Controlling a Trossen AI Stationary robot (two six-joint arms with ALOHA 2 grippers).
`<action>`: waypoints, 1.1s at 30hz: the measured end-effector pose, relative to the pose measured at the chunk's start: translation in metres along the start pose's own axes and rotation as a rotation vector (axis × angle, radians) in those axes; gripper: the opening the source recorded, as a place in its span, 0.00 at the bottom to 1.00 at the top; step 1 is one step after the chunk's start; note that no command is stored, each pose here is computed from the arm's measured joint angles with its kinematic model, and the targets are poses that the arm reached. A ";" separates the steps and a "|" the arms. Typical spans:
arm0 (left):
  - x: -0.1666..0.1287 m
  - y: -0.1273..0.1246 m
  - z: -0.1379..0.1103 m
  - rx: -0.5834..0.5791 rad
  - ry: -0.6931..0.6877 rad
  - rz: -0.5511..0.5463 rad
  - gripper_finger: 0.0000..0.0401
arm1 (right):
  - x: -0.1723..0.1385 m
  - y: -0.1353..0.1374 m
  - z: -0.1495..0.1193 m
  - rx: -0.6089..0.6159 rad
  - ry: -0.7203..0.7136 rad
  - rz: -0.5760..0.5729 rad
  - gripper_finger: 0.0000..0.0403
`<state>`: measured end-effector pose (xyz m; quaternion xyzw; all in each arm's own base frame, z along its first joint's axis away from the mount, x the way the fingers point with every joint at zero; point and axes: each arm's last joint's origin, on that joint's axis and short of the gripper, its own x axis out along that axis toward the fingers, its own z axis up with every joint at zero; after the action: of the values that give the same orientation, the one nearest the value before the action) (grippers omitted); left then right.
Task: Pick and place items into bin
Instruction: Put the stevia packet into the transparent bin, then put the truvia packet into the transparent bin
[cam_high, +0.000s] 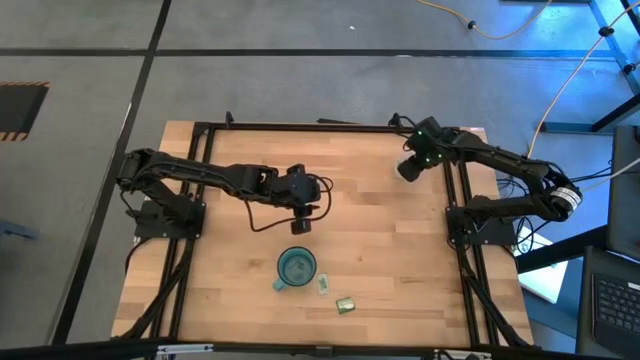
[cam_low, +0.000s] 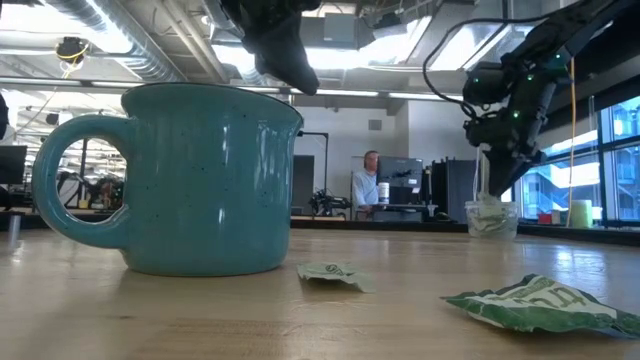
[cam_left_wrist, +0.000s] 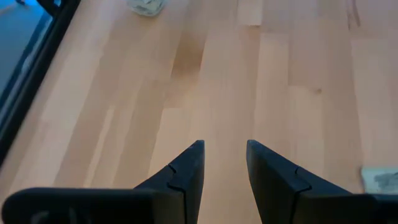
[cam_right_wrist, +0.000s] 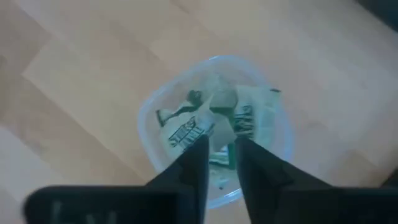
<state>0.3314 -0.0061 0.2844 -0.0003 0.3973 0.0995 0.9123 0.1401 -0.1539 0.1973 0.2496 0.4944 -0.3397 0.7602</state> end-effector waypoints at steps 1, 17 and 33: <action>0.000 0.000 0.000 0.018 0.000 0.000 0.28 | 0.000 0.000 0.000 0.001 -0.004 -0.014 0.20; -0.007 -0.030 0.004 0.177 -0.080 -0.121 0.28 | -0.085 0.042 0.006 -0.156 -0.385 0.121 0.35; -0.006 -0.024 -0.009 0.185 0.055 -0.113 0.28 | -0.089 0.202 -0.086 -0.797 -0.419 0.651 0.35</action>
<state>0.3257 -0.0318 0.2807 0.0586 0.4293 0.0109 0.9012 0.2191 0.0616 0.2550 0.0098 0.3201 0.0834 0.9436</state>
